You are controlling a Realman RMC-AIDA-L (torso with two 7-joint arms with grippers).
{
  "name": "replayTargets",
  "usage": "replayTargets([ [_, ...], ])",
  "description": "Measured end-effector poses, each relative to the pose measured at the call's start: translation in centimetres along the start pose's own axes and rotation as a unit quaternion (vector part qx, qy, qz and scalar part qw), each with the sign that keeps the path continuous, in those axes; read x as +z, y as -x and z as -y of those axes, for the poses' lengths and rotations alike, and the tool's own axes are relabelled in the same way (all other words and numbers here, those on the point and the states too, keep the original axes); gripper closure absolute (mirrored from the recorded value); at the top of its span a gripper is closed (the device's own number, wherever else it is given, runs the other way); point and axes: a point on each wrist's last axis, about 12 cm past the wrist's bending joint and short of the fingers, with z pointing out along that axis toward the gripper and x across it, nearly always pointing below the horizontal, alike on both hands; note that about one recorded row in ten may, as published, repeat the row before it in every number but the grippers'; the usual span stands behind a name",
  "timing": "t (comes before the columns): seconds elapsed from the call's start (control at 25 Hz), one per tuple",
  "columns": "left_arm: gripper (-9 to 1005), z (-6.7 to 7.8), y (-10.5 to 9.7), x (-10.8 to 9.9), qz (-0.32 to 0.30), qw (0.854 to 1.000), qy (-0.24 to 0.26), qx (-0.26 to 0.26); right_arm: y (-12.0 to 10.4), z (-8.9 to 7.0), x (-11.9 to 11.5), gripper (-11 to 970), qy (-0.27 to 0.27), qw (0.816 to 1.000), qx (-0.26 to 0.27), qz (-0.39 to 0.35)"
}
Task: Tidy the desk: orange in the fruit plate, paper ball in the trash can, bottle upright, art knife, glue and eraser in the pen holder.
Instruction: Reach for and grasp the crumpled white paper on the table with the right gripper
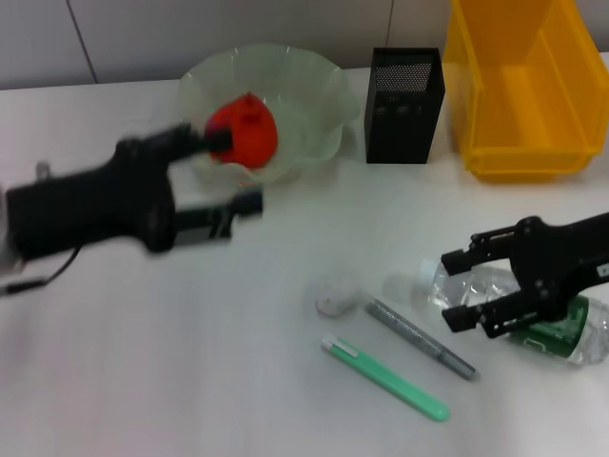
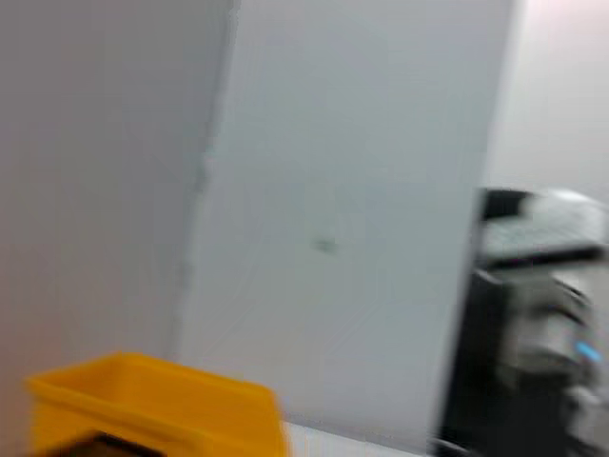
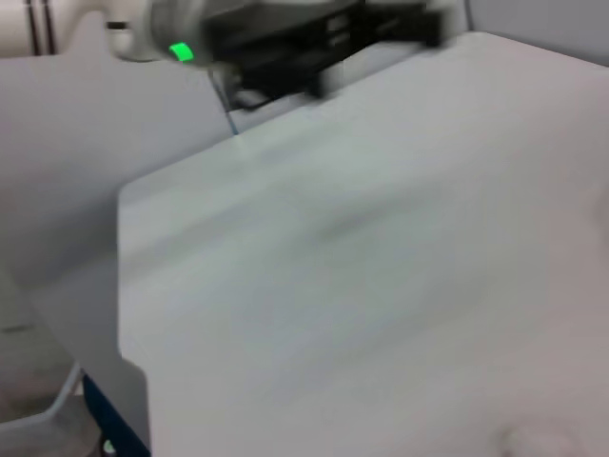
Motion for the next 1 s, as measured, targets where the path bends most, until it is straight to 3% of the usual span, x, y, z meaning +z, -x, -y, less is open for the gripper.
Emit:
replayTargets([
  [0.16,132,1.1,-1.0,-1.4,-0.026,0.999,-0.035,-0.007,1.0,0.0,-0.5,225,-0.017,1.000,0.009,-0.013],
  [0.36,132,2.3,-2.8,-2.8,-0.051,0.997,-0.047,-0.023,3.0,0.0,-0.9,226,-0.052,0.995,0.032,-0.084],
  [0.72,132,3.1,-4.5,-4.1,-0.062,0.996,-0.049,-0.030,7.2,0.6,-0.2,229,-0.142,0.965,0.099,-0.200],
  [1.0,132,3.5,-4.9,-4.8,-0.078,0.995,-0.056,-0.035,10.2,0.6,1.6,231,-0.174,0.940,0.081,-0.283],
])
